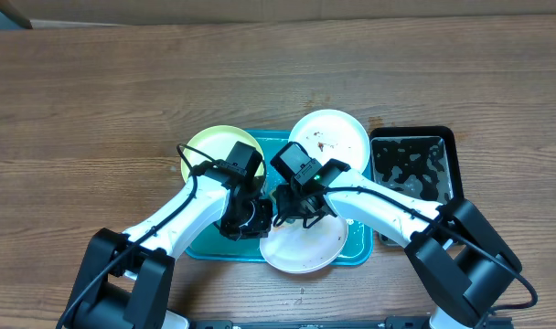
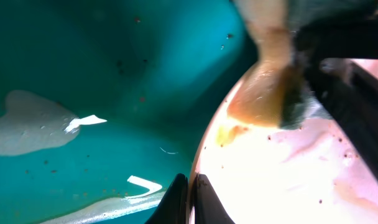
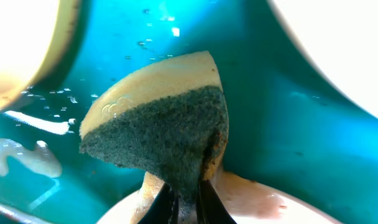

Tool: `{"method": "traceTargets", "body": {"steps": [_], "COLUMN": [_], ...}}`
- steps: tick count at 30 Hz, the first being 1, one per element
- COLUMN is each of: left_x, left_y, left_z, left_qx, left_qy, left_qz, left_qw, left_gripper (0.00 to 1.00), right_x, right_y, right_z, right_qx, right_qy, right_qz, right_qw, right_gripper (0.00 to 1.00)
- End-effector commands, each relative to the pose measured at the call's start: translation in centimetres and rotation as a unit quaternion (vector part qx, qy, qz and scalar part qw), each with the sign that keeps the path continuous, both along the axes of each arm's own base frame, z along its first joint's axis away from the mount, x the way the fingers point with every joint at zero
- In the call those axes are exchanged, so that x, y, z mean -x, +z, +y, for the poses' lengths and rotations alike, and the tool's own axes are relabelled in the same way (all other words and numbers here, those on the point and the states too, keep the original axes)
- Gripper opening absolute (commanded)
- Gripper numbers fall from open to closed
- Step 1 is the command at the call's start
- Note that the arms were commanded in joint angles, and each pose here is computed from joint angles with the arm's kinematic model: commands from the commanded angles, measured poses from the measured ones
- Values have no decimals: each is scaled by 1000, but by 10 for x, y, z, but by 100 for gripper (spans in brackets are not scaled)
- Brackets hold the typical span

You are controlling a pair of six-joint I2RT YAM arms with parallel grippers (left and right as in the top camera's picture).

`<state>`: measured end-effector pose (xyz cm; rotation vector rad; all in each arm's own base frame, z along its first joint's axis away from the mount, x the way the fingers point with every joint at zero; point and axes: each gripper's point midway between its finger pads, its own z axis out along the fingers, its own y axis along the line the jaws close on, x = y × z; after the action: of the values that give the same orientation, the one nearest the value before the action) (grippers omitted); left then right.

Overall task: Clean dirty plates on tray and stack at the side
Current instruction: 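Scrub the white plate with the sponge while left gripper holds it, then return the sponge with right gripper to the black basin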

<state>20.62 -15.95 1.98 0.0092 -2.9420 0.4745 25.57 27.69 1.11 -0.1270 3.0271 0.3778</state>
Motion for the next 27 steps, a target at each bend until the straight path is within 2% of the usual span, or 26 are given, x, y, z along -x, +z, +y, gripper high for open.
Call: {"method": "traceTargets", "body": {"steps": [1, 13, 27], "left_x": [-2, -17, -25], "left_y": [-6, -10, -7], "left_z": [23, 48, 44], "left_qx": [-75, -153, -145], "left_qy": [32, 109, 109], "left_qz": [-8, -36, -50], "left_qw": [997, 981, 982], "left_gripper": [4, 4, 4], "right_x": [-5, 1, -24], "right_y": [-23, -13, 54], "right_z": [-46, -58, -44], "right_qx": [108, 132, 97], "right_qy": [-22, -24, -39], "right_qz": [-21, -4, -33], "right_qw": [994, 991, 994], "right_gripper": [4, 4, 4]}}
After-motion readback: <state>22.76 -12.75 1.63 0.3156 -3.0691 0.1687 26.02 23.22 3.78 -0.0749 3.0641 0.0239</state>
